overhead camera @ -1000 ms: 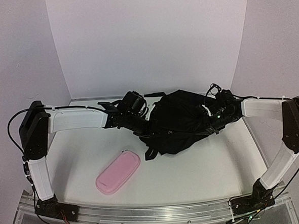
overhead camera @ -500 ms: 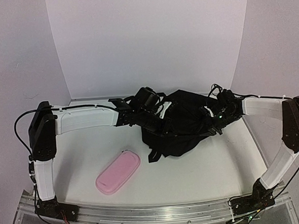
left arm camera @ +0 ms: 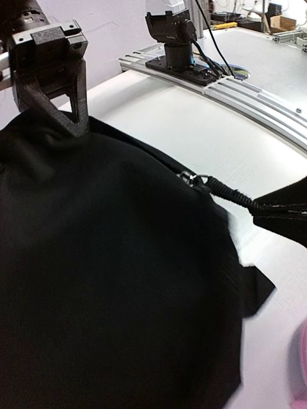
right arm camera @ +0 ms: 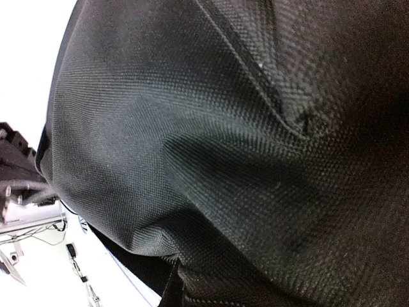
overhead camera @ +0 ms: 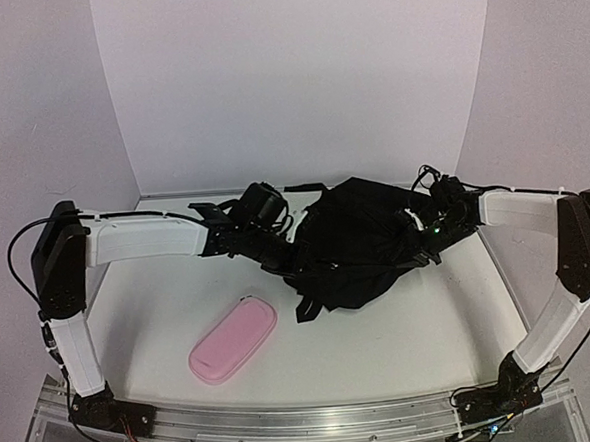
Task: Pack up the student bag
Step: Adjust the student bag at the center of the board.
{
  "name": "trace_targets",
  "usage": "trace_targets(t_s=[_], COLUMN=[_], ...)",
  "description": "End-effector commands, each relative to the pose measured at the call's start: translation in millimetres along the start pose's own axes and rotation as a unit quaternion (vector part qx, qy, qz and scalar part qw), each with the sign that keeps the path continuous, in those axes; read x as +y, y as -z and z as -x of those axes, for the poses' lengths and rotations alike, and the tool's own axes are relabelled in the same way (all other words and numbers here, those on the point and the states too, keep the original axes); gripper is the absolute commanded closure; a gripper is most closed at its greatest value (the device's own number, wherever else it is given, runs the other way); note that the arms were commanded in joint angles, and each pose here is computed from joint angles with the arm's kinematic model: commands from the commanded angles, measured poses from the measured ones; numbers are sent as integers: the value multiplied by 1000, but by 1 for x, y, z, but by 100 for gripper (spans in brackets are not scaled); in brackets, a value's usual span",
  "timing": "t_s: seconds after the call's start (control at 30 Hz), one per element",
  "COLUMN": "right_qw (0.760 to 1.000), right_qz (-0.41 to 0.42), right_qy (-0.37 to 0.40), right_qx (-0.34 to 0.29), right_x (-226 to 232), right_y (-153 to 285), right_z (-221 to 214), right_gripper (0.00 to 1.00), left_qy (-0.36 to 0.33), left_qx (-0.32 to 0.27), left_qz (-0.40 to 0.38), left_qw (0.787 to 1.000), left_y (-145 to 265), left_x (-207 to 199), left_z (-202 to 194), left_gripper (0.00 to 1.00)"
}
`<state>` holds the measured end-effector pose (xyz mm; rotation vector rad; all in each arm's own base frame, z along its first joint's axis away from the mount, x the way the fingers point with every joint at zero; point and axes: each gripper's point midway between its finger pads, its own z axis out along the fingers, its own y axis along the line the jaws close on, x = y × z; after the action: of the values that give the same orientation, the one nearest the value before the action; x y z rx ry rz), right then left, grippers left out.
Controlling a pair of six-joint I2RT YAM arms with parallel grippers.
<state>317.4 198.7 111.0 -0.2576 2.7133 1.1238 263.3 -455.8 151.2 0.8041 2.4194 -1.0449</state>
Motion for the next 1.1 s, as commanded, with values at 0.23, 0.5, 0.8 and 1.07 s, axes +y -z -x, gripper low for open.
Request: trace_targets(t_s=[0.23,0.5,0.8,1.07], right_qw=[996,993,968,926], right_qz=[-83,-98,-32,-54], right_qy=[34,64,249,370], right_qx=[-22,-18,-23,-48], right_x=[-44,-53,61,100], right_y=[23,42,53,26], right_z=[22,25,1,13], right_gripper=[100,98,28,31], left_qy=[37,36,5,4], left_qx=[-85,-78,-43,-42], left_qz=[71,56,-41,-65], left_qw=[993,995,998,997], left_y=[75,69,22,22], left_x=[56,64,8,-5], left_z=[32,37,46,60], left_gripper=[100,100,100,100])
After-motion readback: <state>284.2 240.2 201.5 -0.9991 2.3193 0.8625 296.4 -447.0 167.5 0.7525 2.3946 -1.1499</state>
